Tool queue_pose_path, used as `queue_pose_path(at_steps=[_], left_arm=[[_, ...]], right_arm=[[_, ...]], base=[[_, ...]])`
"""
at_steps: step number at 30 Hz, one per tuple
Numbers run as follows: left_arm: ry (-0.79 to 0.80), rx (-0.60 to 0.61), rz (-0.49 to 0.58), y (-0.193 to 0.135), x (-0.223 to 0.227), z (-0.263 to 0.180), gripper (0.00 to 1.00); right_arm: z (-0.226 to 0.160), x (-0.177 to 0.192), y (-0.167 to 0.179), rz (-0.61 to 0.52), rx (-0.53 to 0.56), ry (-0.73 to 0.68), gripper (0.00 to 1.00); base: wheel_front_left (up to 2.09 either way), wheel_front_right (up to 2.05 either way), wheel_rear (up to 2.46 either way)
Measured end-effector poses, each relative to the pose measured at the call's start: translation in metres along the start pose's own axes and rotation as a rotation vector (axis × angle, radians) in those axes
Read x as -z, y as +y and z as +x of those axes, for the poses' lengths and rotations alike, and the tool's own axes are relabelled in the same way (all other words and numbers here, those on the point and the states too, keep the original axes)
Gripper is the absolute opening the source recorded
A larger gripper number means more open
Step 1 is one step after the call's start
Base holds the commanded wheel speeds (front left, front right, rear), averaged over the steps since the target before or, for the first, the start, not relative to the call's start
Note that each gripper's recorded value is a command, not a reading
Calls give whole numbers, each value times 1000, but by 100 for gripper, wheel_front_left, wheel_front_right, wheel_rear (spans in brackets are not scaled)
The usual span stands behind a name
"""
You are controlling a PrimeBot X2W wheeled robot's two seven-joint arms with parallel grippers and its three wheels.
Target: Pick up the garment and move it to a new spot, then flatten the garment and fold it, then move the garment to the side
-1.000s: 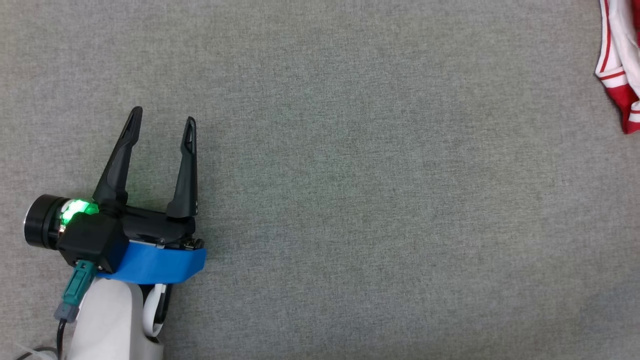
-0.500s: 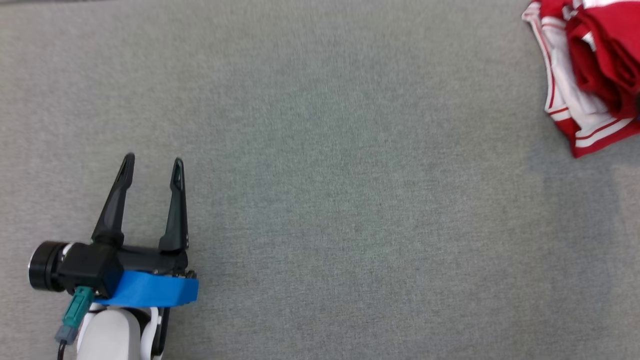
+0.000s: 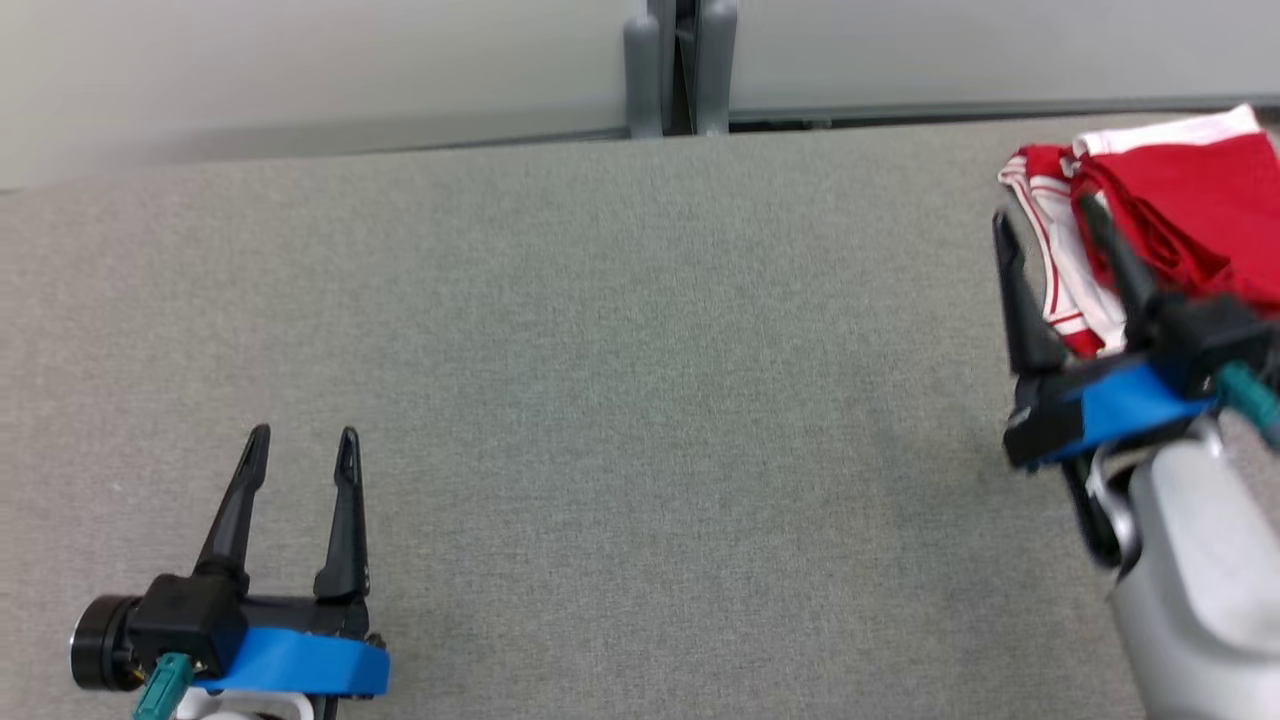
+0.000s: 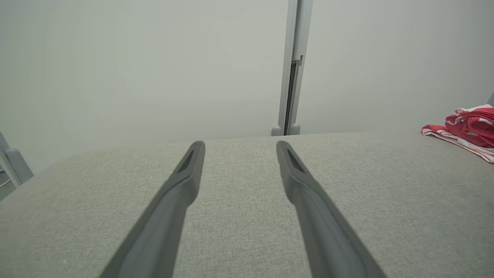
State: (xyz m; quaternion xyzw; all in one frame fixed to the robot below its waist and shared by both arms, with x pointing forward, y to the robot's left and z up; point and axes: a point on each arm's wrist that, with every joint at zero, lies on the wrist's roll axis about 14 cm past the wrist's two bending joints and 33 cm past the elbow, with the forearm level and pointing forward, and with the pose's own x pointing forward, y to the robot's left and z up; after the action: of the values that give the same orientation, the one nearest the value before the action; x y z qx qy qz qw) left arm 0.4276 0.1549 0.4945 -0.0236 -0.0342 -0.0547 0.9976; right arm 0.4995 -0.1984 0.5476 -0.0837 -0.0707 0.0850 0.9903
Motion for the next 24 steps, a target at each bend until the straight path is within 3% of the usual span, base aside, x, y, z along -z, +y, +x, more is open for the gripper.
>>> queue_pose_path(at_steps=[9,24], left_arm=[[-18,-22,-5,3,-13,-28,100],[-30,-45,-18,4,-20,-53,100]], right_arm=[[-63,4,25,150,40,3,100],[-123,10,44,243,98,23,100]], base=[[0,0,0],[0,0,0]])
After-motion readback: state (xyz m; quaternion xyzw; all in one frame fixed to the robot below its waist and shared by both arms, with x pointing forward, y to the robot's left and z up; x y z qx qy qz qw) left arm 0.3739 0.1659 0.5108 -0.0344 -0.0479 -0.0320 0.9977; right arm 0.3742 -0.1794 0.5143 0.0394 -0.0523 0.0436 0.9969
